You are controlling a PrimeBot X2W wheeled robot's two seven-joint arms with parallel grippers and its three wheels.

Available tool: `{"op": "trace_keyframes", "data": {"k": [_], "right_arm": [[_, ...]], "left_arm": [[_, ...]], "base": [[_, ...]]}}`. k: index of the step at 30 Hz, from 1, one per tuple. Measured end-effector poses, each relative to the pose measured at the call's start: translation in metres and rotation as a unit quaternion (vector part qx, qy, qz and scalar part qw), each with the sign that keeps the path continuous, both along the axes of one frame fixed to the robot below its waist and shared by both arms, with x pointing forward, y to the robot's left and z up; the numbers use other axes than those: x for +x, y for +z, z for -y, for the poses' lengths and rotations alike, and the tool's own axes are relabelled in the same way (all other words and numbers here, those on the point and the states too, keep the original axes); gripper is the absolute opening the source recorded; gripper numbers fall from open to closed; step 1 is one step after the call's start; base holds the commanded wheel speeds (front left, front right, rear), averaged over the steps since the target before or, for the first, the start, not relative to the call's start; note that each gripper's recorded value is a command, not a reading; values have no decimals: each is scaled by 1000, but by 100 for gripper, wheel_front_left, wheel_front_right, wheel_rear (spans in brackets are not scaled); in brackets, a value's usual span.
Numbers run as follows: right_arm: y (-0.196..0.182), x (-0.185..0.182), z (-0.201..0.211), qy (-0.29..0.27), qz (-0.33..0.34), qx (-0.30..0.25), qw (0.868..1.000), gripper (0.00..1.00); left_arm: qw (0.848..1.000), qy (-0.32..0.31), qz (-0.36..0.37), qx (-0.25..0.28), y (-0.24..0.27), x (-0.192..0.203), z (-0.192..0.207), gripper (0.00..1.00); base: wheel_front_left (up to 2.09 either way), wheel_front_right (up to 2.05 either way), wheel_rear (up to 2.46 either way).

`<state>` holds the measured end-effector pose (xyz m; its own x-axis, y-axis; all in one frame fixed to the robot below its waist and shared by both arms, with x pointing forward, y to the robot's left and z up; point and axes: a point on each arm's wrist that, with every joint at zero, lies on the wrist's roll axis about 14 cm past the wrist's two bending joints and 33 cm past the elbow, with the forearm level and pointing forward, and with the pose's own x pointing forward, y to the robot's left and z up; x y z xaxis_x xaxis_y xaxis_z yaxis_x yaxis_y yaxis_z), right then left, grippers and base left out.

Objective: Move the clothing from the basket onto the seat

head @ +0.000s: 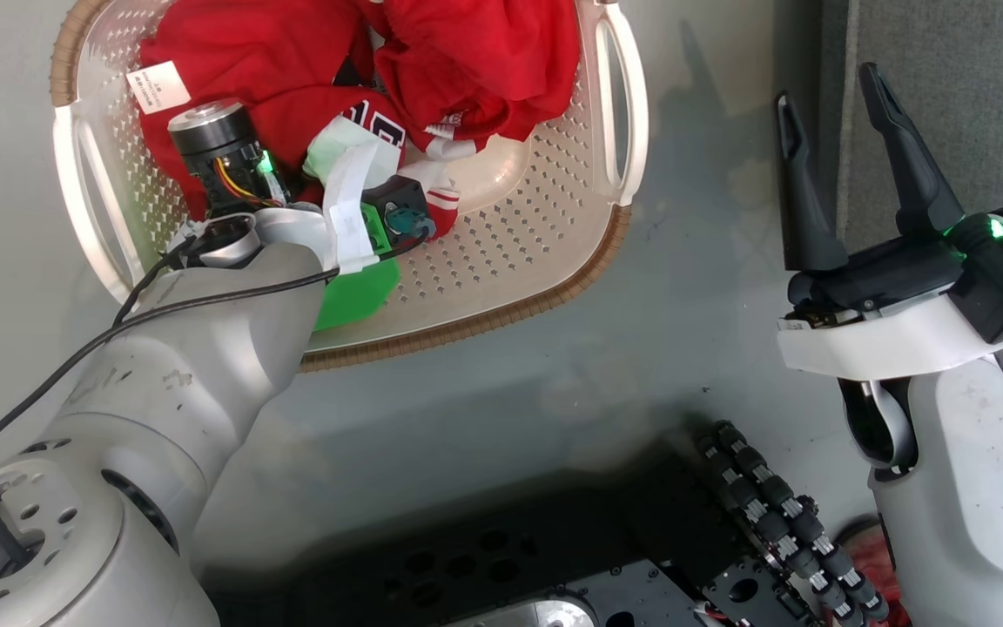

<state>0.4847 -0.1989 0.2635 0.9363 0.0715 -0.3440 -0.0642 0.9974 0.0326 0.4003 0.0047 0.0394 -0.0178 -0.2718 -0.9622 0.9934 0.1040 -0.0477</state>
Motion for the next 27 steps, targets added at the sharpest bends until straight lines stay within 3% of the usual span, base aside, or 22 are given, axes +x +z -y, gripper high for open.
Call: {"op": "trace_keyframes", "data": {"k": [9, 15, 27], "right_arm": [[5, 7, -3, 0, 12, 6, 1000, 100], [28, 14, -7, -1, 36, 14, 999, 100], [87, 11, -6, -6, 84, 19, 996, 100]], "left_arm": [[999, 3, 21, -30, 10, 17, 7, 0], [996, 36, 26, -81, 39, 24, 24, 0], [973, 109, 53, -199, 119, 31, 45, 0]], "base": [[0, 0, 0], [0, 0, 0], [0, 0, 0]]}}
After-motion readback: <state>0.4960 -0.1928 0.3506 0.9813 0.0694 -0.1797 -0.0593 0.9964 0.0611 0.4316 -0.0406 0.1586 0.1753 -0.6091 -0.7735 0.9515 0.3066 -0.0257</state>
